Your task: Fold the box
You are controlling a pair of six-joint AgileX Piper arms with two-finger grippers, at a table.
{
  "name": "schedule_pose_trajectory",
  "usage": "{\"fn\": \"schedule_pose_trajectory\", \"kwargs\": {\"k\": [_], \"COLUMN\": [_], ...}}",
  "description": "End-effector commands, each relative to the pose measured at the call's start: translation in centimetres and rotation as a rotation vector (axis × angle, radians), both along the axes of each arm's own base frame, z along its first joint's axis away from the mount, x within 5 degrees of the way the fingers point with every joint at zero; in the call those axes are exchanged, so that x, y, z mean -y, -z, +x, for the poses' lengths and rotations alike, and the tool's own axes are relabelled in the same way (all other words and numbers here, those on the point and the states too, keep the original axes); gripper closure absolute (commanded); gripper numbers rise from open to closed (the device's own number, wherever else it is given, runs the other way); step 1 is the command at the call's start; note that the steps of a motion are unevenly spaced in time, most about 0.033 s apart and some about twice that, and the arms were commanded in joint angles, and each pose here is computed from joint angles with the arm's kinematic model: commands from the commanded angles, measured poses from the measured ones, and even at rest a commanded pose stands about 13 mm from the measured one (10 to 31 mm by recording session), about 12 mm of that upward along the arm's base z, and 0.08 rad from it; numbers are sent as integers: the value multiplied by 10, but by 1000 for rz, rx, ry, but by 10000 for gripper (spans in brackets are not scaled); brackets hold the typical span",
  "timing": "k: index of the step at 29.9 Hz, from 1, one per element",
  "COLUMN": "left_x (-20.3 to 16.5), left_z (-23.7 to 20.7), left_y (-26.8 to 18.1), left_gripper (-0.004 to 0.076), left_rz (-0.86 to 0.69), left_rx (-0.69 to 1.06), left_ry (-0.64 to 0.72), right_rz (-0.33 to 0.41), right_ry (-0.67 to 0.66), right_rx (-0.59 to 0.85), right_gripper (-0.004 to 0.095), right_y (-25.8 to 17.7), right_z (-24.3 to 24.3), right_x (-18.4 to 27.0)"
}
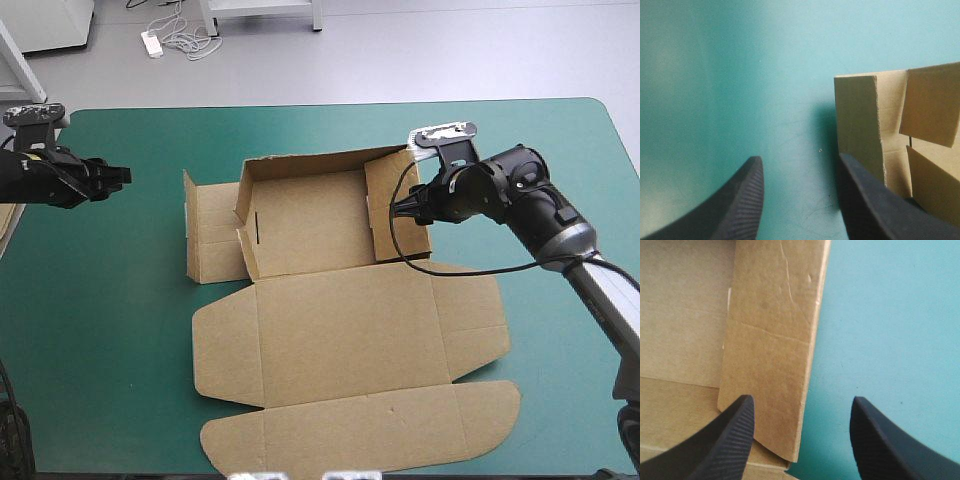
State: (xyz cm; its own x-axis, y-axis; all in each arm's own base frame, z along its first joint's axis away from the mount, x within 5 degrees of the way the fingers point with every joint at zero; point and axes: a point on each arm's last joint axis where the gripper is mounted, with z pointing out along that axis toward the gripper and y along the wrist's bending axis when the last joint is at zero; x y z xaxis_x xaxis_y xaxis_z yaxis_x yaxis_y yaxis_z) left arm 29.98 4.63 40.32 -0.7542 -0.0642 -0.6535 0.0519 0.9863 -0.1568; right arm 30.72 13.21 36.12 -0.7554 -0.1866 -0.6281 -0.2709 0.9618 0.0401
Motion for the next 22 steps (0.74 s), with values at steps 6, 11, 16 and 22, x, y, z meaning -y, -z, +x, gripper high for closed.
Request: {"fn": "schedule_pose_trajectory", "kwargs": {"k": [6,11,16,22], "left_x": [5,5,5,5], "left_z": [-8,-9,-9,-9], "left_y": [-19,-19,-19,-19], "left_gripper": [389,389,389,389], "left_rz": [-15,-17,-13,-13], "left_rx": [79,68,67,67], "left_ry": [0,5,10,11], "right_rz": [40,-12,-31,-47], "right_ry": [-16,-8,12,37], "right_rx": [156,125,72,-4], "right_gripper": [368,368,368,368], "right_y": [-1,14,25,33], "right_z": [25,52,80,105], "right_x": [-11,-18,-24,-26]}}
